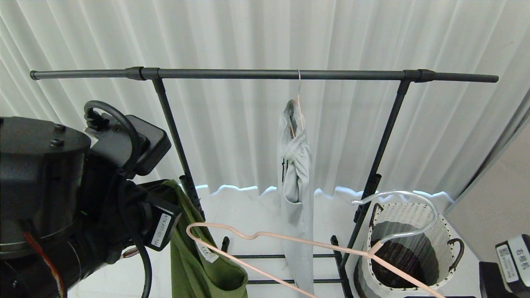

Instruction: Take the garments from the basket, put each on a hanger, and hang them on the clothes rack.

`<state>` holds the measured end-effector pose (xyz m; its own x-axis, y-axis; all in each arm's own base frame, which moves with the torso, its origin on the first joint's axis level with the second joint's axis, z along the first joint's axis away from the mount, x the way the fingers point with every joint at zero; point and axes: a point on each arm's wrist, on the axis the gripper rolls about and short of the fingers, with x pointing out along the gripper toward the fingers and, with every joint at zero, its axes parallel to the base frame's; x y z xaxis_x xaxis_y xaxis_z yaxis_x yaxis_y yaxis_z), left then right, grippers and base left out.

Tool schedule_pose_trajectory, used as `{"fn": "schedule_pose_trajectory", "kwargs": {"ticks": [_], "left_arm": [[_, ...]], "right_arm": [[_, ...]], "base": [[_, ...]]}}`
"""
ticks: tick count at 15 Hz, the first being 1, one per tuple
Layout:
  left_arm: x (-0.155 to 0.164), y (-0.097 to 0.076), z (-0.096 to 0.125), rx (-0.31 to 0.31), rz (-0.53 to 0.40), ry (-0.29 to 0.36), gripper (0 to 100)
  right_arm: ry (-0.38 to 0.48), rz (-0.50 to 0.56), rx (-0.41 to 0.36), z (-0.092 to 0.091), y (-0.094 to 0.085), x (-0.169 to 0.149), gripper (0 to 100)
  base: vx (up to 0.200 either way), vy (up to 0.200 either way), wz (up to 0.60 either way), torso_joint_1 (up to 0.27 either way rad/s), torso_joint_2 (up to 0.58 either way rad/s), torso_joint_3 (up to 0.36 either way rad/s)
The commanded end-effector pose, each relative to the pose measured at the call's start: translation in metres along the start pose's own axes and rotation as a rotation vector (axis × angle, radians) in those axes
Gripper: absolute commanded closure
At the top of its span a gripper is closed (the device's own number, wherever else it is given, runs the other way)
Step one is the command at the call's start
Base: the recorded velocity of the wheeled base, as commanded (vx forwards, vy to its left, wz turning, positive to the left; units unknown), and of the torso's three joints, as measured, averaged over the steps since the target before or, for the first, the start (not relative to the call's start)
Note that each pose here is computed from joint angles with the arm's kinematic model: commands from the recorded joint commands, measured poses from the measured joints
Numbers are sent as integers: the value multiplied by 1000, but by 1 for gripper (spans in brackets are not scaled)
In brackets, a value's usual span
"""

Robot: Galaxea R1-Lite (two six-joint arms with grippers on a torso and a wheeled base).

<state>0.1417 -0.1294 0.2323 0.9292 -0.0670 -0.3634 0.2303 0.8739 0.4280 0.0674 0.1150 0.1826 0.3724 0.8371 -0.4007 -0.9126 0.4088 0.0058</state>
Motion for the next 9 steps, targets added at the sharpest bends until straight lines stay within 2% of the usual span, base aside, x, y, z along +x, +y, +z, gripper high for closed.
{"fn": "schedule_pose_trajectory", "kwargs": {"ticks": [1, 5, 7, 9], "left_arm": [[-1, 1, 1, -3, 1, -6, 100], [-6, 0, 10, -18, -18, -40, 100], [-6, 0, 10, -21, -18, -40, 100], [-6, 0, 10, -36, -20, -40, 100]], "right_arm": [[-1, 2, 0, 1, 0, 0, 100], [23, -3, 6, 7, -2, 14, 100], [14, -9, 8, 14, -4, 19, 100], [-23, -18, 47, 24, -6, 26, 100]], "base": [[0, 0, 0, 0, 0, 0], [0, 0, 0, 0, 0, 0], [0, 0, 0, 0, 0, 0], [0, 0, 0, 0, 0, 0]]}}
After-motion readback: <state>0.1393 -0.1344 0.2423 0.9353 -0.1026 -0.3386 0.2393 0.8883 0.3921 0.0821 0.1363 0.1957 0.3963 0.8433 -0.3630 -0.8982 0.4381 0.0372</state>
